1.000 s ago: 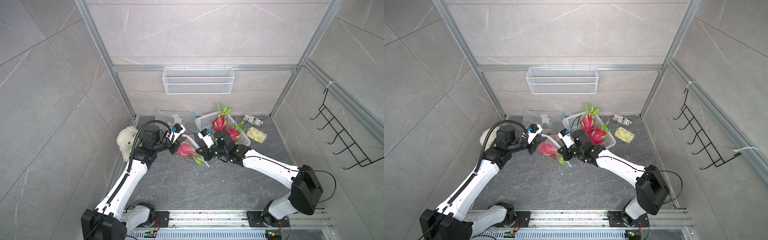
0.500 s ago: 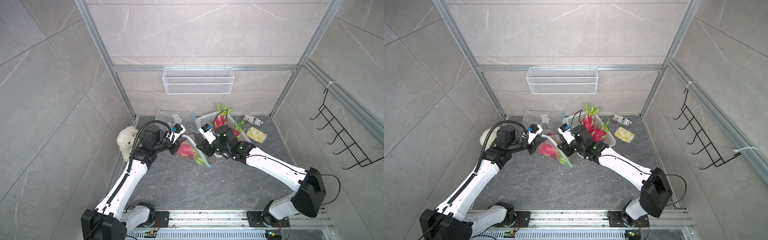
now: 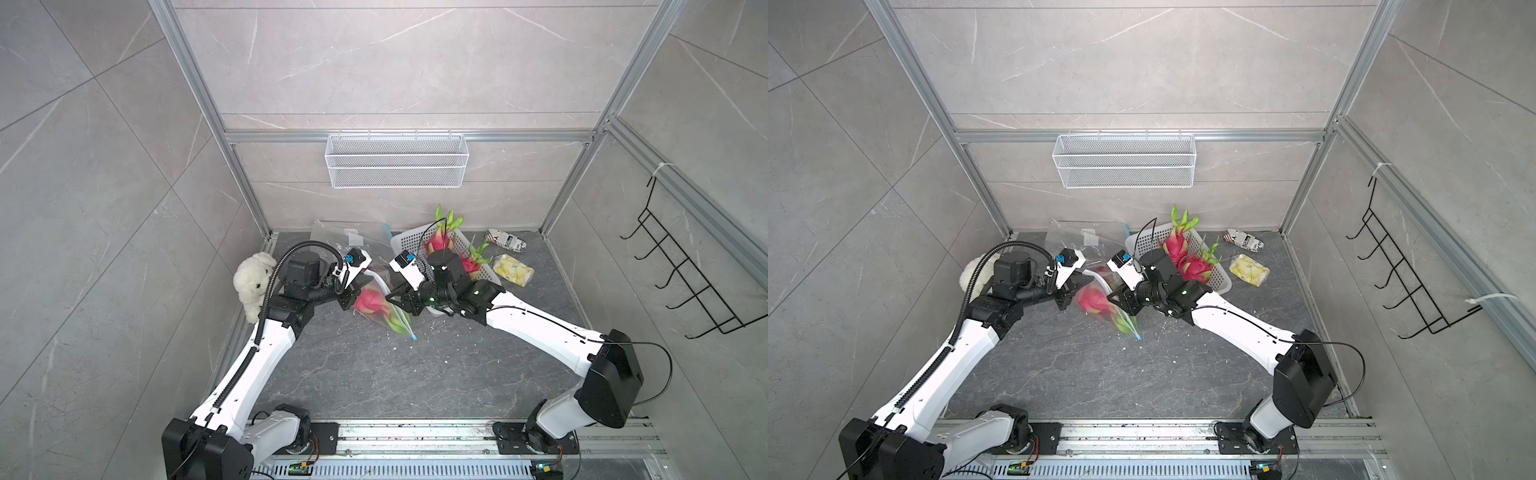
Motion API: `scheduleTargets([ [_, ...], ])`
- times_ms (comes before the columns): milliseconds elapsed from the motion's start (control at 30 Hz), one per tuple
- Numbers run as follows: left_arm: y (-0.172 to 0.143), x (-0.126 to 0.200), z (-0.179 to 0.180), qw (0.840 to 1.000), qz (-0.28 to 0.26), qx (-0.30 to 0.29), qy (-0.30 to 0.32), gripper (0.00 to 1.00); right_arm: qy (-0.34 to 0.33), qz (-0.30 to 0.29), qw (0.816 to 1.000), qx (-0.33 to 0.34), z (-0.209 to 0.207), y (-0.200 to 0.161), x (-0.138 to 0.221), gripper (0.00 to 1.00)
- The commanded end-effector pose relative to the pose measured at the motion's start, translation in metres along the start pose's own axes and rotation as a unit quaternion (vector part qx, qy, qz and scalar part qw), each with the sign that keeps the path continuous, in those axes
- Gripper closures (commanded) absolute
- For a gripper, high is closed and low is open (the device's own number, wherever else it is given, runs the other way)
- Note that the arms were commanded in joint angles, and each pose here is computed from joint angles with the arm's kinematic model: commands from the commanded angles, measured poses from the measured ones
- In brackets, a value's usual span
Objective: Open the zip-top bag and take out the dragon fruit
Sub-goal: Open the zipper of the food storage bag at the center of the board.
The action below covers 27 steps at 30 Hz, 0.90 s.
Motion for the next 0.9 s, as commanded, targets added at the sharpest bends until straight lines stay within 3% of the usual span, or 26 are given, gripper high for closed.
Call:
scheduleTargets([
  [0, 0.021, 0.01, -0.001, 0.999, -0.034, -0.035, 0.003, 1.0, 0.0, 0.0, 1.0, -0.004, -0.004, -0.004, -0.007, 0.82],
  [100, 0.022, 0.01, -0.002, 0.999, -0.035, -0.036, 0.005, 1.0, -0.002, 0.001, 1.0, -0.009, -0.006, -0.004, -0.01, 0.93],
  [233, 0.023, 0.011, 0.0, 0.999, -0.035, -0.022, 0.008, 0.99, 0.008, -0.004, 1.0, -0.023, -0.004, -0.001, -0.012, 1.0],
  [267, 0.025, 0.011, 0.002, 0.999, -0.035, -0.011, 0.015, 0.89, 0.01, -0.006, 0.999, -0.03, -0.003, 0.001, -0.012, 1.0],
  [333, 0.025, 0.013, 0.01, 0.998, -0.028, 0.036, 0.043, 0.38, 0.011, -0.012, 0.999, -0.052, -0.003, 0.004, -0.013, 1.0],
  [367, 0.023, 0.014, 0.015, 0.995, -0.023, 0.075, 0.062, 0.3, 0.011, -0.016, 0.998, -0.065, -0.003, 0.005, -0.014, 1.0],
  [400, 0.021, 0.015, 0.018, 0.991, -0.017, 0.112, 0.075, 0.03, 0.017, -0.022, 0.997, -0.078, -0.003, 0.006, -0.014, 1.0],
  [467, 0.013, 0.018, 0.021, 0.975, -0.01, 0.197, 0.099, 0.0, 0.024, -0.035, 0.994, -0.104, -0.002, 0.007, -0.016, 0.99],
  [600, -0.012, 0.025, 0.016, 0.913, -0.01, 0.384, 0.136, 0.0, 0.02, -0.057, 0.99, -0.131, -0.005, 0.012, -0.016, 0.98],
  [867, -0.04, 0.024, -0.016, 0.866, -0.06, 0.49, 0.077, 0.02, 0.029, -0.063, 0.985, -0.157, -0.003, 0.014, -0.018, 0.98],
])
Point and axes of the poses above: each gripper's point midway between its finger pads, its own x axis back along the fingers, its own z axis along the line the jaws close on, y = z × x, the point moved 4 cm from there along x, back along the fingers, and after that the axes turned 1 degree about -x, right-handed, at the moved point
